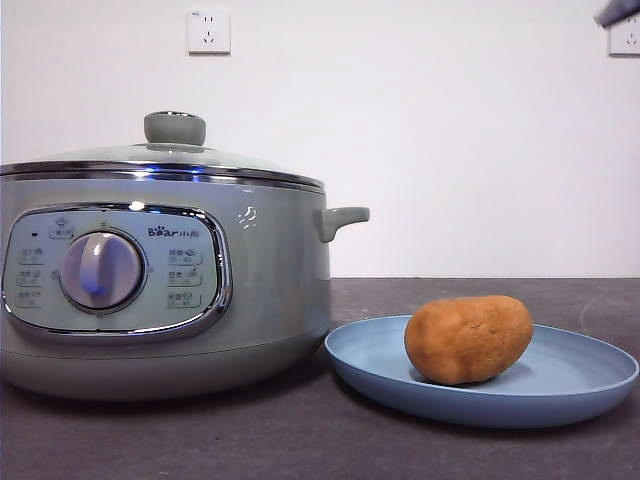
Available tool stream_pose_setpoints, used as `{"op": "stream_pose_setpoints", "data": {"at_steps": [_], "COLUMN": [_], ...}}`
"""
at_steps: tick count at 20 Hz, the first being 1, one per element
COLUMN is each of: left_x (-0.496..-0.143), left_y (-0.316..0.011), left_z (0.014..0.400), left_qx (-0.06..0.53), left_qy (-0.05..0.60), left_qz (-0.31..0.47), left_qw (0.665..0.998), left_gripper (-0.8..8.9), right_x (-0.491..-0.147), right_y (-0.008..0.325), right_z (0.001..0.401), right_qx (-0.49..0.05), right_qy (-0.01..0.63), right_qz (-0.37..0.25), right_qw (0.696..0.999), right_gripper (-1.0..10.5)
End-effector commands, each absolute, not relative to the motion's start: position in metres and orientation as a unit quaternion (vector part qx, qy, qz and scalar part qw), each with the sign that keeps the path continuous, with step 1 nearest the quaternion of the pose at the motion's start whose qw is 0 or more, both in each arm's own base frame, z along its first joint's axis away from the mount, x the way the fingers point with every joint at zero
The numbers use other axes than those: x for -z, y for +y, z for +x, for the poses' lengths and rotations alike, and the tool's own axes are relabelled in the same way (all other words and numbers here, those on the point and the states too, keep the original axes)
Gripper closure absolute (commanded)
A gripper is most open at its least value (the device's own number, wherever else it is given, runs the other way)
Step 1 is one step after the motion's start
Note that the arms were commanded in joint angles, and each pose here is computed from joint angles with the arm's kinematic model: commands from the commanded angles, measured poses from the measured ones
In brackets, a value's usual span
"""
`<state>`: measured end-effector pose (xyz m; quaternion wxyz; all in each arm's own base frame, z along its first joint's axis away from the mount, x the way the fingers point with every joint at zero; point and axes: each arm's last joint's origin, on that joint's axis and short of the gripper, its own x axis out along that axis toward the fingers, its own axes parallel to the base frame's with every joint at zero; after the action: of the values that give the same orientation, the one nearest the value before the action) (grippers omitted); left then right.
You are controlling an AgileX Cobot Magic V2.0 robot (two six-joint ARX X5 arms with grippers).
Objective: Take the potato out from the steamer,put the potato on the plate,close the lid
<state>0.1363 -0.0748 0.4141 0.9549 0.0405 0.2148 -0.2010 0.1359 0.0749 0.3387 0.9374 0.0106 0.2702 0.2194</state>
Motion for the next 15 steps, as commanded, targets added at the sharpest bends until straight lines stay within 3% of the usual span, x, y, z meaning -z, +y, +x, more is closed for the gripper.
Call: {"op": "stream_pose_setpoints", "data": {"at_steps": [1, 7, 15], "left_x": [-0.408, -0.382, -0.380], "left_y": [-0.077, -0.077, -0.078], "left_z": [0.136, 0.136, 0.138], "left_qx": [0.194, 0.176, 0.175], "left_qy": [0.207, 0.216, 0.227], "left_qz": [0.038, 0.025, 0.029], "left_qw": [0.958, 0.960, 0.958], "left_gripper": [8.22, 8.22, 8.16], "right_x": [-0.344, -0.346, -0.346], "right_y": [0.075, 0.074, 0.074], "right_z": [0.135, 0.135, 0.135], "right_qx": [-0.225, -0.226, -0.223], "right_qy": [0.258, 0.253, 0.254], "right_qz": [0.007, 0.000, -0.001], "right_qw": [0.940, 0.941, 0.941], "right_gripper": [9.6, 9.6, 9.6]}}
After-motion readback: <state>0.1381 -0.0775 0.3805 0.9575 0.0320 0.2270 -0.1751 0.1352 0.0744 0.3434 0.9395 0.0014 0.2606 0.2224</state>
